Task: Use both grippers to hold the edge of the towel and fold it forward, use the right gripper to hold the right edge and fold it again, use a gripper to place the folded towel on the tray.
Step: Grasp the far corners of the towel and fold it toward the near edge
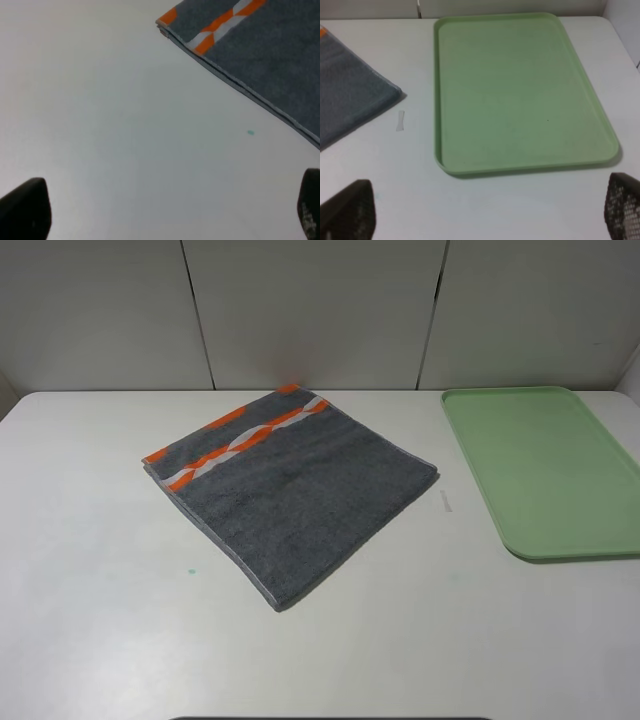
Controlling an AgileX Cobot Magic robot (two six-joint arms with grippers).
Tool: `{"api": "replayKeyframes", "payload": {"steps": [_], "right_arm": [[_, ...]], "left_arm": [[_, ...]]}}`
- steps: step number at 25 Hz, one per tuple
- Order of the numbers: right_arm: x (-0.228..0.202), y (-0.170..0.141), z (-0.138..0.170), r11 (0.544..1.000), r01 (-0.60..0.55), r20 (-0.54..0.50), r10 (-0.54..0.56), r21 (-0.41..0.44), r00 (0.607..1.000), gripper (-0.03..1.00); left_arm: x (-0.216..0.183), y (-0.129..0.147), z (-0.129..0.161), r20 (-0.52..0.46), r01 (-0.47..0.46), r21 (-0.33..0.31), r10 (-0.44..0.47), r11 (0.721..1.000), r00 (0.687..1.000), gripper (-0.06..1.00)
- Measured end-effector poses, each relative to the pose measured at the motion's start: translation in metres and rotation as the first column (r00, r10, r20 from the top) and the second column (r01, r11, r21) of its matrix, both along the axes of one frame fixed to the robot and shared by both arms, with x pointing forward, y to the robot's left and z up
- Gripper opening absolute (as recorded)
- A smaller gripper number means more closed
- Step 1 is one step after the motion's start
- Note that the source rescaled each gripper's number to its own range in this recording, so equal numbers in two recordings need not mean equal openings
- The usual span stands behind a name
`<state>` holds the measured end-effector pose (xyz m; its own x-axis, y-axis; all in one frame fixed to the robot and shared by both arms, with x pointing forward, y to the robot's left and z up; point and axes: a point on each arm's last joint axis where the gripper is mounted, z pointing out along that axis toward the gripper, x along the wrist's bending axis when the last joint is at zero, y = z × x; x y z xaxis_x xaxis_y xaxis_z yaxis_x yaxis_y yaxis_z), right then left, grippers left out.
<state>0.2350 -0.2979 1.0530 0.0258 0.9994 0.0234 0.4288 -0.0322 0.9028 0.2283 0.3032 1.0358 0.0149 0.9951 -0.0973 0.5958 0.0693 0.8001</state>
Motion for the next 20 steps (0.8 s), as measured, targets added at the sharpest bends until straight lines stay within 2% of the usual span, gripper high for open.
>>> {"api": "replayKeyframes", "payload": {"steps": [5,9,12,15,20], "right_arm": [[0.008,0.002,0.013,1.0,-0.012,-0.033,0.012,0.02,0.999,1.0],[0.025,0.003,0.04,0.999,-0.021,-0.084,0.025,0.041,0.996,1.0],[0.044,0.003,0.057,0.999,-0.022,-0.134,0.028,0.048,0.991,1.0],[0.065,0.004,0.072,0.997,-0.023,-0.18,0.035,0.069,0.983,1.0],[0.107,0.007,0.086,0.991,-0.023,-0.274,0.06,0.135,0.96,1.0]], "left_arm": [[0.002,-0.002,0.015,0.004,0.035,0.012,-0.035,0.999,0.999,0.98],[0.018,-0.004,0.035,-0.059,0.085,0.063,-0.082,0.994,0.995,0.98],[0.036,-0.006,0.05,-0.126,0.104,0.076,-0.094,0.992,0.988,0.98],[0.058,-0.008,0.06,-0.199,0.143,0.106,-0.12,0.984,0.973,0.98],[0.096,-0.014,0.07,-0.3,0.255,0.159,-0.2,0.954,0.933,0.98]]}}
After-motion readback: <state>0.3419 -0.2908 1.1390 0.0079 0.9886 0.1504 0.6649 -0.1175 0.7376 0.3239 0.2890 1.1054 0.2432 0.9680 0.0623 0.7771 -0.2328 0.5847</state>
